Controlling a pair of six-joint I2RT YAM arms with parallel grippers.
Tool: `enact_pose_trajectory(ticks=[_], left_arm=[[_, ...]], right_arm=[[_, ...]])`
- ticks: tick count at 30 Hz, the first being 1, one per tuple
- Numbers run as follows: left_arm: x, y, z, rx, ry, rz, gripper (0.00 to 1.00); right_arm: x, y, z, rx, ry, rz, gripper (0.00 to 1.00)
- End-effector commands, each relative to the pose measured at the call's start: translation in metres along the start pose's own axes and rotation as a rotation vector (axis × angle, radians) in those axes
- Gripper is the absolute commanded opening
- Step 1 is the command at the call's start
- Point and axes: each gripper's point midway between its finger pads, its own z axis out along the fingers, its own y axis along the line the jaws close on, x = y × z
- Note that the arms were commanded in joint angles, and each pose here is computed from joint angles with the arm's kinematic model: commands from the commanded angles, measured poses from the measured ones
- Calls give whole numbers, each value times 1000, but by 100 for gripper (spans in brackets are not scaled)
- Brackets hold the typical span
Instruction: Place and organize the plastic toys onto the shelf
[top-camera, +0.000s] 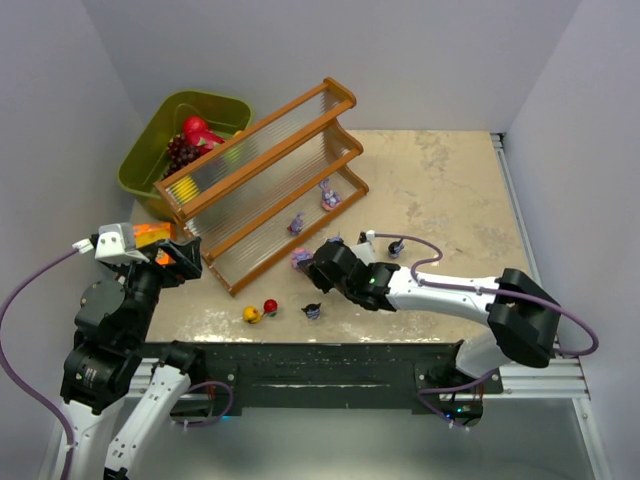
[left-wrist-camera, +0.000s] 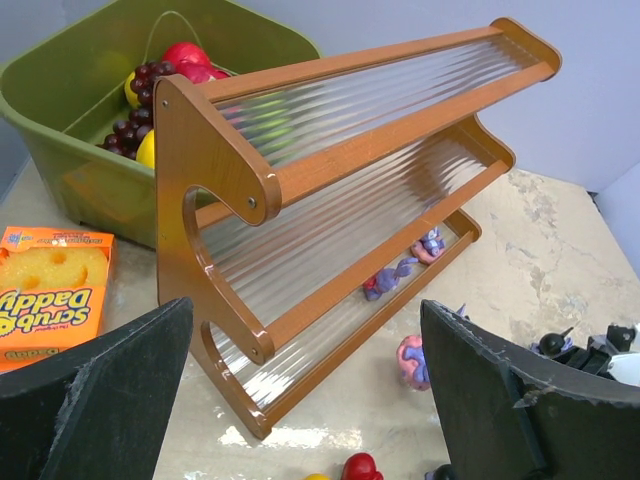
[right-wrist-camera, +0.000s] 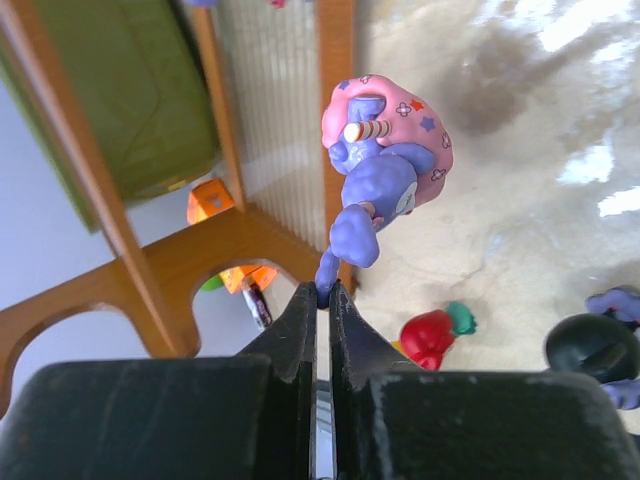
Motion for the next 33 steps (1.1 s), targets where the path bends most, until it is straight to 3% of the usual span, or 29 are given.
enact_pose_trajectory(ticks=[1, 13, 25, 33], left_arm=[[-18, -1, -4, 0, -59, 10, 100], [-11, 2, 2, -32, -14, 4, 99], [-12, 2, 2, -36, -8, 10, 99], [-13, 3, 1, -37, -14, 16, 100]], right_arm=[[-2, 49, -22, -122, -6, -54, 0], [66, 93, 2, -273, 205, -321, 0], [92, 98, 36, -241, 246, -320, 0], [96, 74, 57, -148, 244, -253, 0]])
